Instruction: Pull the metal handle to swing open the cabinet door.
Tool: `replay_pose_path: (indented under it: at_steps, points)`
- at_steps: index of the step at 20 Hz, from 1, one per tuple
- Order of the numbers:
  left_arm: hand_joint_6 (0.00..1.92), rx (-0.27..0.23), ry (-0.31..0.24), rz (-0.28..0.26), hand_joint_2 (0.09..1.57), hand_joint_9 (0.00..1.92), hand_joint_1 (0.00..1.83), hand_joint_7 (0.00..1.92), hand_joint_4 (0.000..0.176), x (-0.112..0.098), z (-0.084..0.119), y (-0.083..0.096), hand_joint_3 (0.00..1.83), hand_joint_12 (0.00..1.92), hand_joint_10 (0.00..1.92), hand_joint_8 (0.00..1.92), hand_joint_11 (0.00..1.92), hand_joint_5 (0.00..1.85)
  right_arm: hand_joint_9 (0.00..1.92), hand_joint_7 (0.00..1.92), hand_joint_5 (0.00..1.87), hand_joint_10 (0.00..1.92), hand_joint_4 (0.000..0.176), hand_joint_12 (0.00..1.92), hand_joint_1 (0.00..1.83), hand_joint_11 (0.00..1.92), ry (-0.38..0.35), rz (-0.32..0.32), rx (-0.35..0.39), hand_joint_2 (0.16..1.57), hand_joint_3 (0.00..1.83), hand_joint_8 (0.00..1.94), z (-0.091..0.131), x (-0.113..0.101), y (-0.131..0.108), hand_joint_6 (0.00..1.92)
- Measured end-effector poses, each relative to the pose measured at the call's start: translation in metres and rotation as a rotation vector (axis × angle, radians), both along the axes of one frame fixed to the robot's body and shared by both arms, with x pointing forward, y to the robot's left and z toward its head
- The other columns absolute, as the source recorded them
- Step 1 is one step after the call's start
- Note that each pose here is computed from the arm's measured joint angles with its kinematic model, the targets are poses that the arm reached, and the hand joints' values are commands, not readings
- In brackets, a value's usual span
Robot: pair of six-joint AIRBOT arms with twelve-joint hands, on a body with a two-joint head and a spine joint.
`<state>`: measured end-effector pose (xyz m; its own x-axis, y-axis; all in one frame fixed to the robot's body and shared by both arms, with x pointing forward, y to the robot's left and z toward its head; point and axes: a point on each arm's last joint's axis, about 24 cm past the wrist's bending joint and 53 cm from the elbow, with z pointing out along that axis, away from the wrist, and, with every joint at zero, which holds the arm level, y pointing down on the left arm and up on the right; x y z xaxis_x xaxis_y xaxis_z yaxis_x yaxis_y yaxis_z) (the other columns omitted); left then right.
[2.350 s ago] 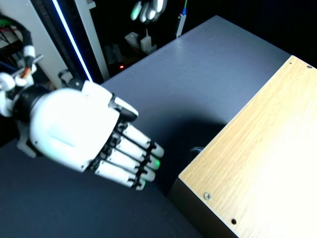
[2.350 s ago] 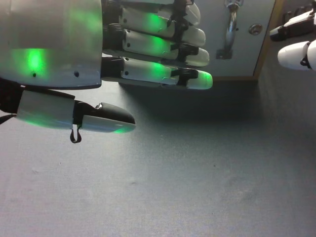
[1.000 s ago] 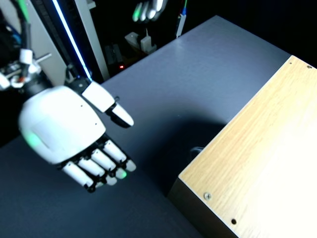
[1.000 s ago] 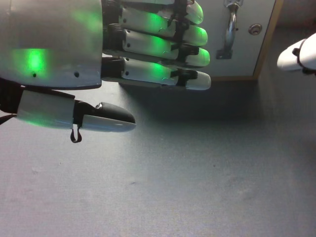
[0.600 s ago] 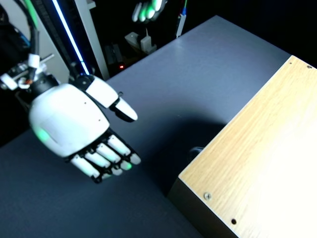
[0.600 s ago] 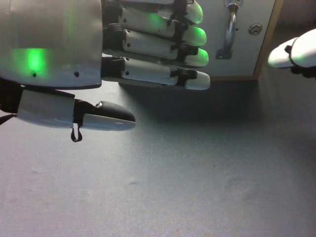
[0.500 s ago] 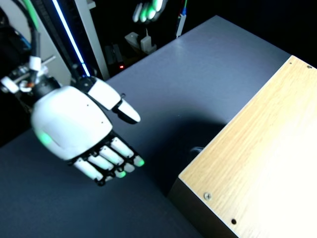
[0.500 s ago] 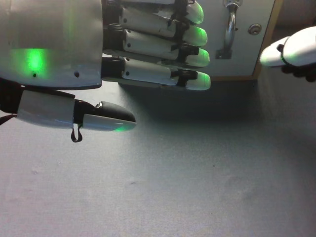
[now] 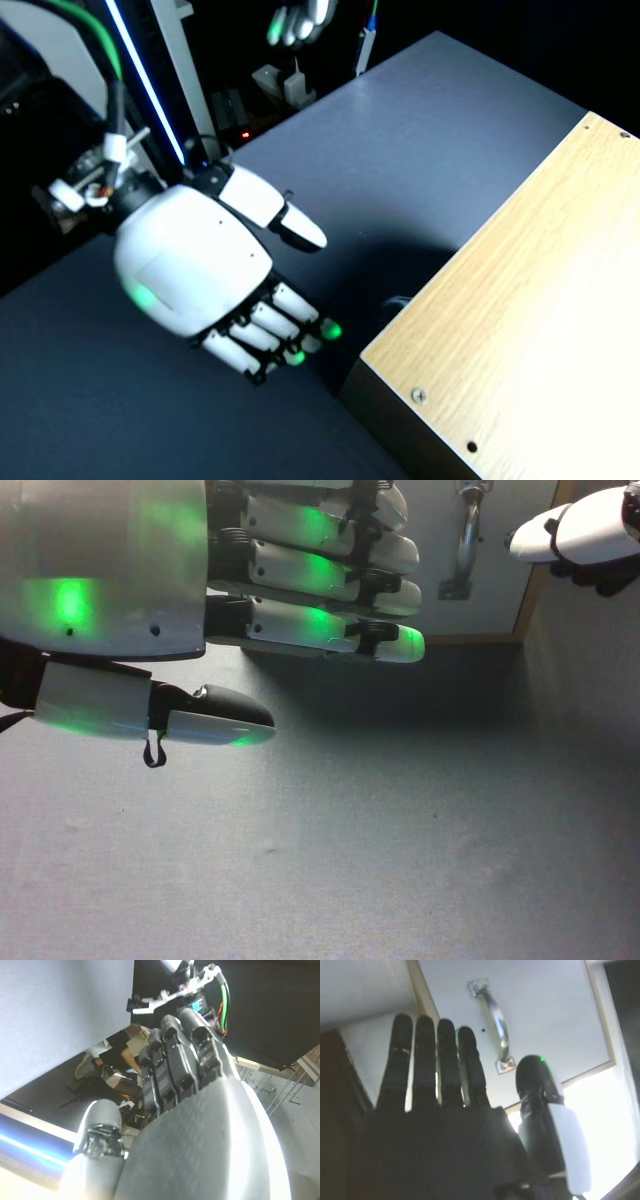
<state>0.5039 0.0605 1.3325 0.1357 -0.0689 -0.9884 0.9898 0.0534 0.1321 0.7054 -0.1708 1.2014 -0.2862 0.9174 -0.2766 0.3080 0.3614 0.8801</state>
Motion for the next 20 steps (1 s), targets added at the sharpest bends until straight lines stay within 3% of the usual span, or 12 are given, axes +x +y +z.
replay_pose_path:
  at_steps: [14, 20]
  points:
    - [0.0, 0.0, 0.0, 0.001, 1.52, 0.36, 0.0, 0.39, 0.0, 0.0, 0.0, 0.0, 0.0, 0.78, 0.0, 0.0, 0.0, 0.36, 0.31, 0.34, 0.32, 0.0, 0.0, 0.86, 0.0, 0.0, 0.018, 0.003, 0.085, 1.4, 0.0, 0.0, -0.009, 0.01, 0.014, 0.0]
    - [0.0, 0.0, -0.001, 0.0, 1.52, 0.36, 0.0, 0.39, 0.0, 0.0, 0.0, 0.0, 0.0, 0.77, 0.0, 0.0, 0.0, 0.35, 0.32, 0.35, 0.33, 0.01, 0.0, 0.9, 0.0, 0.0, 0.037, 0.009, 0.156, 1.4, 0.0, 0.01, -0.014, 0.009, 0.025, 0.01]
